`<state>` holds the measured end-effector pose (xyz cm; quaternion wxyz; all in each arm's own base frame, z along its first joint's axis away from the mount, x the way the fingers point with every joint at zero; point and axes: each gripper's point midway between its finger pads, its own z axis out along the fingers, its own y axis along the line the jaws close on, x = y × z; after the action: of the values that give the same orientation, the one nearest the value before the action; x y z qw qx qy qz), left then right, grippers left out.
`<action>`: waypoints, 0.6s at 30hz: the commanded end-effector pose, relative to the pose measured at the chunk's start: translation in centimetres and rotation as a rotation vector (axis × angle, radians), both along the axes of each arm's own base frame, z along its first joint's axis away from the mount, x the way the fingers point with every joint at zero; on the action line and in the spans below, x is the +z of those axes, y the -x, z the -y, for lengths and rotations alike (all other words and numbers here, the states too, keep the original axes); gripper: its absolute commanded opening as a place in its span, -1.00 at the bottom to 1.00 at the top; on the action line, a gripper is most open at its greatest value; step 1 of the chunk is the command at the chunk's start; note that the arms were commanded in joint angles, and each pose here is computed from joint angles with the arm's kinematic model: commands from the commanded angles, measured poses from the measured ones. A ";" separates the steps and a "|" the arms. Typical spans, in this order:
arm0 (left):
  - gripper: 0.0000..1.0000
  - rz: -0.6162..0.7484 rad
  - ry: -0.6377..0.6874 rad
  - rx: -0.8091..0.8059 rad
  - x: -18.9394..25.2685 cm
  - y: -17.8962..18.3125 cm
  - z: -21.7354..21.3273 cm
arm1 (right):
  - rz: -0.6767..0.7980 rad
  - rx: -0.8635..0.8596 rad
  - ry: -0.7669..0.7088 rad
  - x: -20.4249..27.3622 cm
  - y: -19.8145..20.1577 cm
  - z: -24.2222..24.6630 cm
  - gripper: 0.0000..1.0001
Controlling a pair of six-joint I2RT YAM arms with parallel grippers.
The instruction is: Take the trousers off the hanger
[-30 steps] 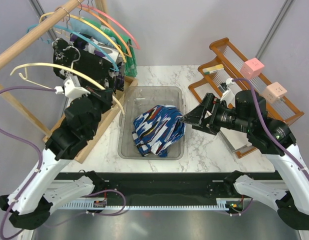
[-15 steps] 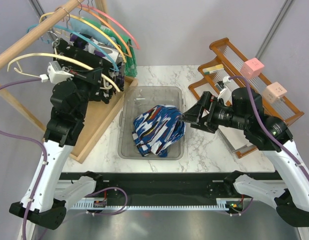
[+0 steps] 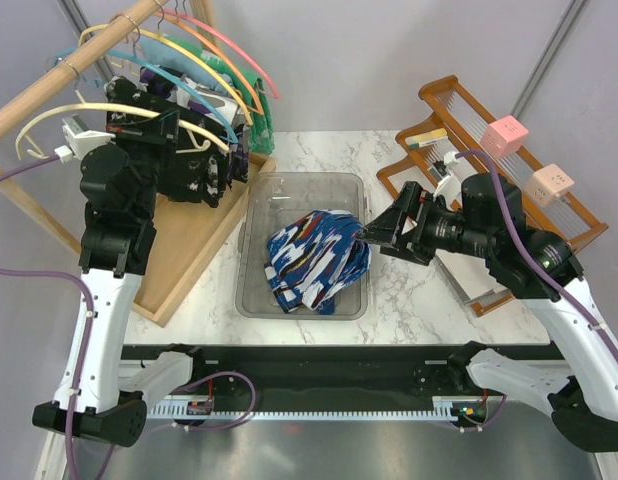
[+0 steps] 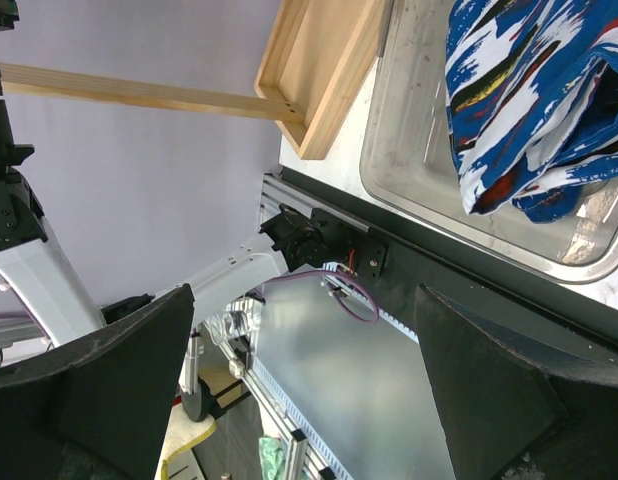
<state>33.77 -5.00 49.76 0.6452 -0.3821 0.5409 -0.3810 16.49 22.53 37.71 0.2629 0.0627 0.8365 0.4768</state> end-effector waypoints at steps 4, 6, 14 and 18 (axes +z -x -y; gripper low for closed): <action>-0.96 0.063 0.130 -0.032 2.0 -0.1 -0.4 | 0.055 -0.011 -0.034 1.8 0.4 0.4 0.96; -0.96 0.061 0.119 -0.031 1.9 0.0 -0.4 | 0.055 -0.018 -0.034 1.9 0.4 0.5 0.96; -0.96 -0.016 0.091 -0.063 -0.3 -0.6 0.3 | 0.058 -0.025 -0.042 1.8 0.4 0.6 0.96; -0.64 -0.063 0.041 -0.056 -1.7 0.2 0.1 | 0.049 -0.056 -0.039 1.3 0.1 0.9 0.96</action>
<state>34.58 -4.91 48.83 0.6123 -0.4068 0.5404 -0.4094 16.07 21.99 38.42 0.2759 0.0669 0.8288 0.4822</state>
